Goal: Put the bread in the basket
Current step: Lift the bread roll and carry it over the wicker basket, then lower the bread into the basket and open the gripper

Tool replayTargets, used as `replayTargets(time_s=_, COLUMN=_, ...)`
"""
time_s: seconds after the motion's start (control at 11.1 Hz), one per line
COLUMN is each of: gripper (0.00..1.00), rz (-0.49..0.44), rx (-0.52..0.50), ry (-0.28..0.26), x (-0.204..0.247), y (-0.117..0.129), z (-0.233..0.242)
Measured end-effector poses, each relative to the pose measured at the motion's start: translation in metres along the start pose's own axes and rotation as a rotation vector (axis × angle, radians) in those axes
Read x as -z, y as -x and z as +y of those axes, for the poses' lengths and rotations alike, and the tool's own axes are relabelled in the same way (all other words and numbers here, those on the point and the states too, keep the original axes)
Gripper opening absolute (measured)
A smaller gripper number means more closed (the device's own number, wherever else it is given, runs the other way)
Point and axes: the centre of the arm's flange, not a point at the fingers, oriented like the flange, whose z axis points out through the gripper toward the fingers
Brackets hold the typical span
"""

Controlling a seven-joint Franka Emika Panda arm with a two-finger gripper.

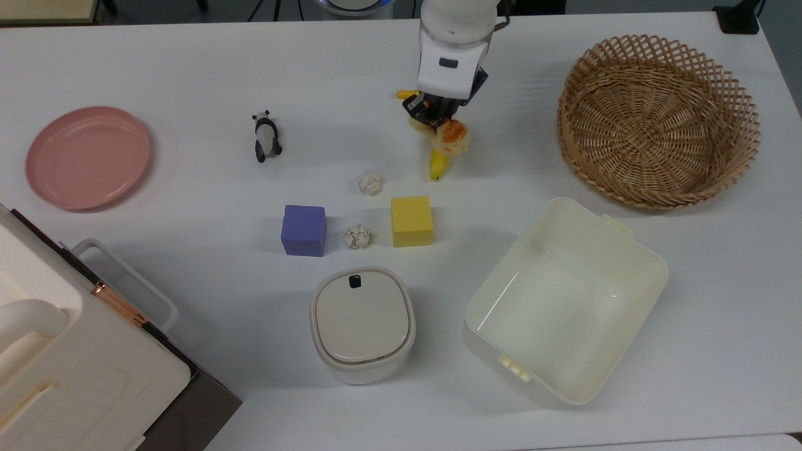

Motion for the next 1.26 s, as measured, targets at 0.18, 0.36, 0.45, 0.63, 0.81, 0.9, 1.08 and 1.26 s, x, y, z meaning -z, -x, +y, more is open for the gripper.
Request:
replayTargets(time_s=0.18, gripper=0.11, rz=0.051, rx=-0.186, ry=-0.002, x=0.024, y=-0.012, z=-0.006)
replayTargets(time_s=0.36, gripper=0.11, rz=0.08, rx=-0.241, ry=-0.007, x=0.038, y=-0.024, z=-0.043)
replayTargets(time_s=0.45, gripper=0.11, rz=0.092, rx=-0.223, ry=-0.011, x=0.044, y=-0.03, z=-0.07)
replayTargets(time_s=0.63, gripper=0.11, rz=0.123, rx=-0.181, ry=-0.042, x=0.059, y=-0.043, z=-0.127)
replayTargets(time_s=0.81, gripper=0.15, rz=0.141, rx=-0.138, ry=-0.067, x=0.067, y=-0.054, z=-0.183)
replayTargets(time_s=0.9, gripper=0.15, rz=0.159, rx=-0.122, ry=-0.075, x=0.065, y=-0.059, z=-0.211)
replayTargets(time_s=1.08, gripper=0.22, rz=0.201, rx=-0.106, ry=-0.096, x=0.05, y=-0.067, z=-0.264)
replayTargets(time_s=1.26, gripper=0.26, rz=0.202, rx=-0.084, ry=-0.103, x=0.026, y=-0.071, z=-0.297)
